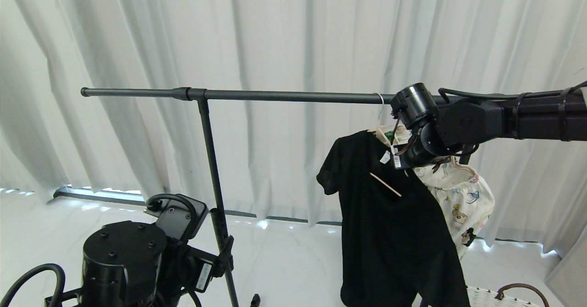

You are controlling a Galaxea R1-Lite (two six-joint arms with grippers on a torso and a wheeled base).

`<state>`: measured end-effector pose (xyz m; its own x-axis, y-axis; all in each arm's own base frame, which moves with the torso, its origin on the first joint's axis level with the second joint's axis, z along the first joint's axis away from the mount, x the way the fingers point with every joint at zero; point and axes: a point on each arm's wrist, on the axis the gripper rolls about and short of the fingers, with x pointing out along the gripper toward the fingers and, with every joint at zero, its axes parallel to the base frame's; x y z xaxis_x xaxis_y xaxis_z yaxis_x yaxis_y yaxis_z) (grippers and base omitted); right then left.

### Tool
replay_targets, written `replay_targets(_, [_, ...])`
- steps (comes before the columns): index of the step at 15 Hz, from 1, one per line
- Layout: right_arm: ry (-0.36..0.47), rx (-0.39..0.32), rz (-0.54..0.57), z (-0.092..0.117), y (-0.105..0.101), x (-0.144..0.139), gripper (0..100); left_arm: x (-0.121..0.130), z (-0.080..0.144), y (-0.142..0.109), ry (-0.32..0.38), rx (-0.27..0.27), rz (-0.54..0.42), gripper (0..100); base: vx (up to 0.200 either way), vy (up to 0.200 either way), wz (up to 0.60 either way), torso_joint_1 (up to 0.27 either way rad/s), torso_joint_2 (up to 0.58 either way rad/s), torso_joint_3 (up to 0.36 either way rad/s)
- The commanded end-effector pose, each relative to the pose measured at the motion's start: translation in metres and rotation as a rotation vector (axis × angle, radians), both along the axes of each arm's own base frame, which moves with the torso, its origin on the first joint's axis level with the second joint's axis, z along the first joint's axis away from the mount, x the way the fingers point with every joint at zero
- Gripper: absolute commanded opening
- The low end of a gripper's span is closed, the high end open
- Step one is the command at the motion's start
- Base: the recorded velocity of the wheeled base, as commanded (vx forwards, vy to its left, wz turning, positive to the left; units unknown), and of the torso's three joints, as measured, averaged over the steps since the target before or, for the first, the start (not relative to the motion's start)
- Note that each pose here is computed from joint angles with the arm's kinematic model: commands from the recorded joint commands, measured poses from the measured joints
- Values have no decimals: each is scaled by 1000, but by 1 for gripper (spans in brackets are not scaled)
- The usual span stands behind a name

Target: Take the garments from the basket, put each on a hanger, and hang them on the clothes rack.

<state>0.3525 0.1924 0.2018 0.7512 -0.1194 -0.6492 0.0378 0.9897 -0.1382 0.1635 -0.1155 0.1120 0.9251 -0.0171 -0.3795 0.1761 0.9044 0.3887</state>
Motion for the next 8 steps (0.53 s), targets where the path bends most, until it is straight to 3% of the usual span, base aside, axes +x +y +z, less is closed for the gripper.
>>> replay_targets(1, [-42, 51, -2, 19, 1, -14, 100, 0, 0, 0, -2, -1, 1, 100, 0, 0, 0, 0, 0, 0])
replay_targets(6, [-96, 112, -9, 49, -11, -43, 100, 0, 1, 1, -5, -3, 5, 100, 0, 0, 0, 0, 0, 0])
replay_targets(8, [-55, 42, 20, 70, -40, -87, 100, -1, 5, 4, -22, -14, 16, 100, 0, 0, 0, 0, 0, 0])
